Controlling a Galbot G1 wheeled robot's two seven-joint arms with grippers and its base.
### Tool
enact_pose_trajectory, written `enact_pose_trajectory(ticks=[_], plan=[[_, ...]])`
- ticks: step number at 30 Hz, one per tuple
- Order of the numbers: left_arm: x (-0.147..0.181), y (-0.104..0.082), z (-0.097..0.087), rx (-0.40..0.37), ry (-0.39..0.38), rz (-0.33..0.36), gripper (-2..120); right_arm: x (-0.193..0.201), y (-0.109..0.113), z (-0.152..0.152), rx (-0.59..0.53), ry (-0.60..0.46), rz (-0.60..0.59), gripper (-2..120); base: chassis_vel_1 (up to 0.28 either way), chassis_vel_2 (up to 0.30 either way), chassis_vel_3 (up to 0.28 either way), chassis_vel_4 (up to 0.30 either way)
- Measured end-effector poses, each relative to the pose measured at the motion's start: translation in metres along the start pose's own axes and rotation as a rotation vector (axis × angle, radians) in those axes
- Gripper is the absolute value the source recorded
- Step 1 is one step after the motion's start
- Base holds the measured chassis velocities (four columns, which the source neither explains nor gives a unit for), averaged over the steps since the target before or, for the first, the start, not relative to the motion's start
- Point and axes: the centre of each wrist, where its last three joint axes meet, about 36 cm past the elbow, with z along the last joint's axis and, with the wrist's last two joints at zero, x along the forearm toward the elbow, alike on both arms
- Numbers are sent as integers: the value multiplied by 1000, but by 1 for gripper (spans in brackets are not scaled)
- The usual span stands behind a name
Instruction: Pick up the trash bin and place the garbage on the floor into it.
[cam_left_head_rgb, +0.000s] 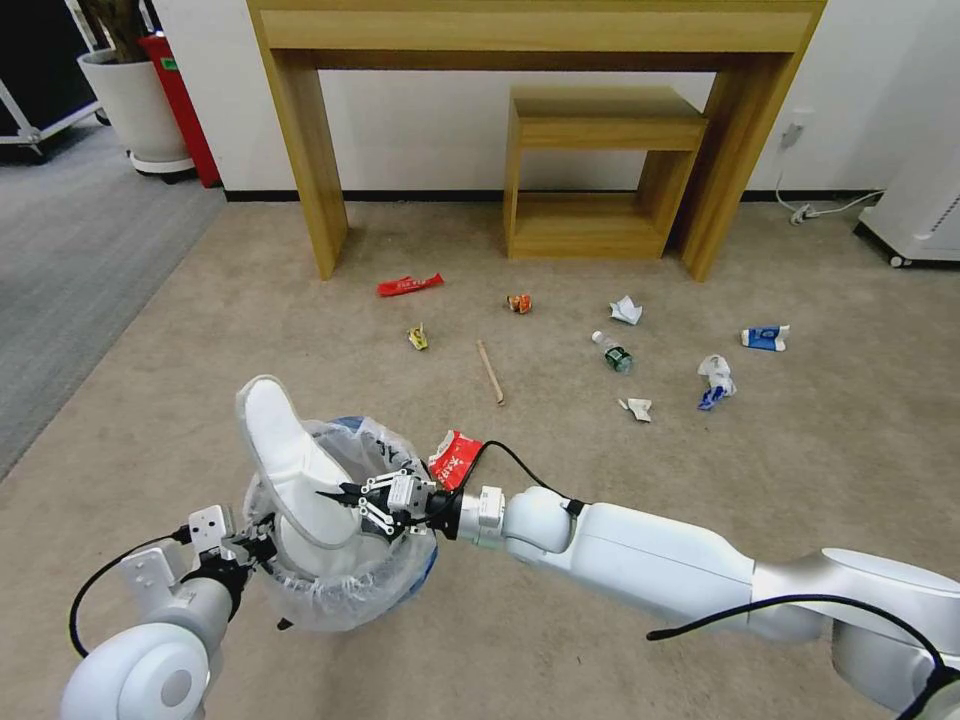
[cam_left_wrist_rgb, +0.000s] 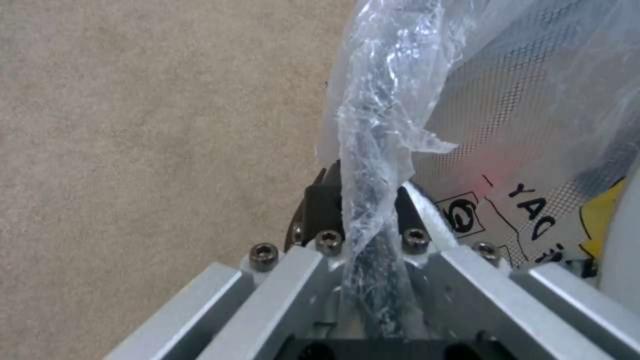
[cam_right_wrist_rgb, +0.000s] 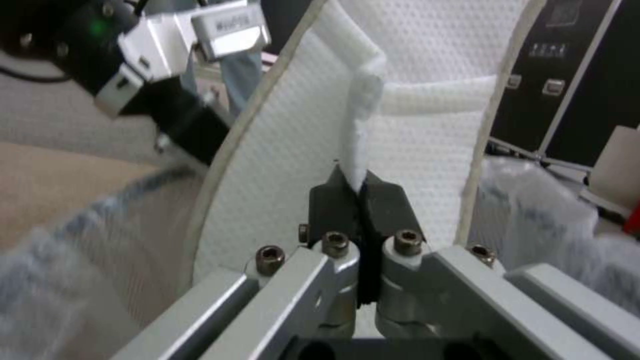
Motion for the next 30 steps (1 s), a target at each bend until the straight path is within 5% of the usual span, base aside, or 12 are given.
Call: enact_pose_trajectory(ticks=[19, 30], plan=[[-4, 3, 1, 10, 4, -10, 1, 23, -10, -15, -11, 1, 94, 64, 0, 0, 0, 0], [-11, 13, 5, -30, 8, -58, 1, 76, -32, -109, -185, -85, 615, 99, 0, 0, 0, 0]])
